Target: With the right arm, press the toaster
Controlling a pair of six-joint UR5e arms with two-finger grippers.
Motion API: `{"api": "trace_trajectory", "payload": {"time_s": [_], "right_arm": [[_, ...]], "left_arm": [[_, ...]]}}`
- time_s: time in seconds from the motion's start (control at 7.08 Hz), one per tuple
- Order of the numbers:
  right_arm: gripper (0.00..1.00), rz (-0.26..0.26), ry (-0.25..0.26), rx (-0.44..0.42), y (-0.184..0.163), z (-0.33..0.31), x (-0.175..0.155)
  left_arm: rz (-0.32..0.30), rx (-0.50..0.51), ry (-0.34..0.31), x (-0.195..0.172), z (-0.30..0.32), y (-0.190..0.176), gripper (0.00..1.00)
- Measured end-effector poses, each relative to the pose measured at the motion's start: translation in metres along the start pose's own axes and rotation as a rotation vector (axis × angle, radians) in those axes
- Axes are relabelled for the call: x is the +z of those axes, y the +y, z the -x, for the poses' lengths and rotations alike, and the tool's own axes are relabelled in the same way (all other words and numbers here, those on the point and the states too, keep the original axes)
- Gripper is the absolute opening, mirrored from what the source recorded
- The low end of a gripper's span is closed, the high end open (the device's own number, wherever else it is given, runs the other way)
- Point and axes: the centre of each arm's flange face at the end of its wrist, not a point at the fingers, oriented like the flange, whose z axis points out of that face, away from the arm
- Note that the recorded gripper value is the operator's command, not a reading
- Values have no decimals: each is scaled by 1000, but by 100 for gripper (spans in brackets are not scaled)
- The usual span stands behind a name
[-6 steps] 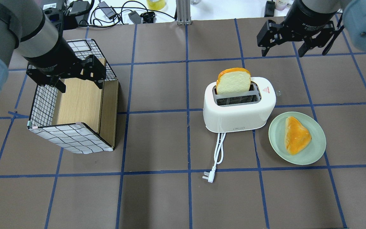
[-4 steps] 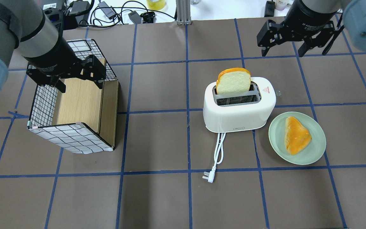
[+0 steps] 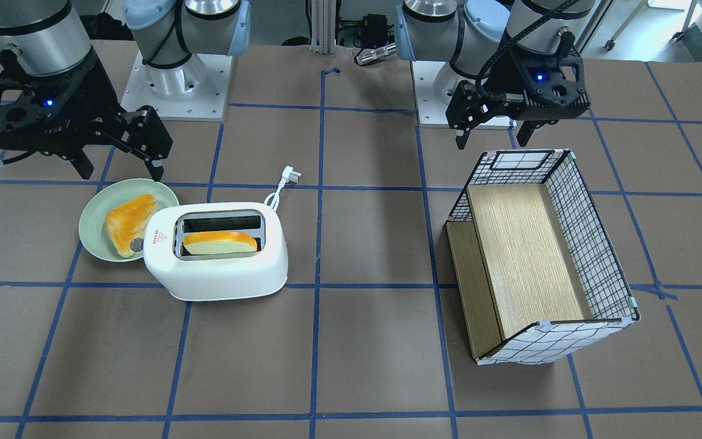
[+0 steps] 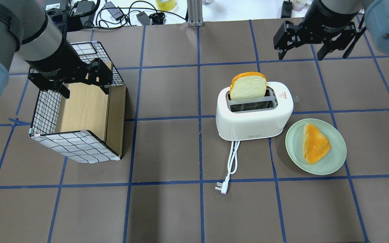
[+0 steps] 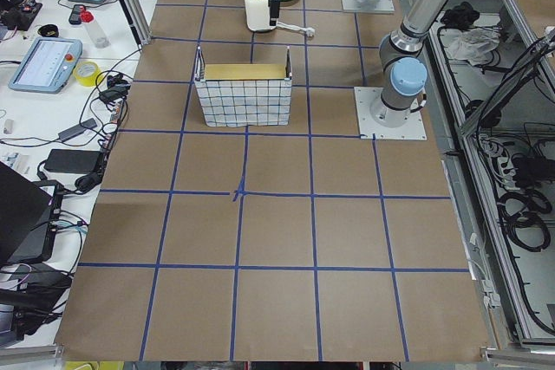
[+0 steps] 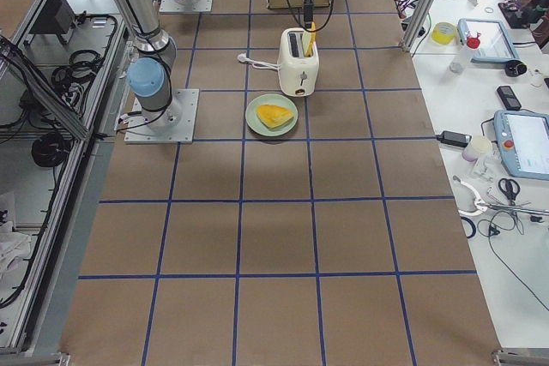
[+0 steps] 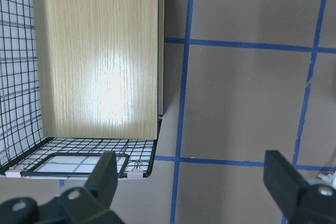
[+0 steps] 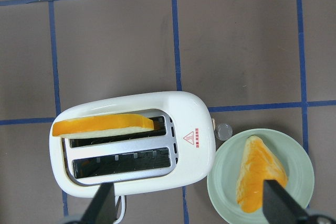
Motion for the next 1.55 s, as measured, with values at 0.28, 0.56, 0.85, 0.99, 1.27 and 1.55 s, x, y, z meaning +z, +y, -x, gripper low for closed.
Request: {"api": "trace_trajectory", "payload": {"time_s": [0.28,0.56,0.85,0.99,1.27,1.55], "right_arm": [[100,5,1,0,0,0,0],[100,6,0,0,0,0,0],[100,5,-1,1,0,0,0],[100,6,2,1,0,-1,0],[100,8,3,10,-2,-5,1],[100,15,-2,19,-5,-19,2]], "left_arm": [[0,0,0,0,0,0,100],[0,0,0,0,0,0,100],[0,0,0,0,0,0,100],[0,0,0,0,0,0,100],[0,0,0,0,0,0,100],[0,0,0,0,0,0,100]]}}
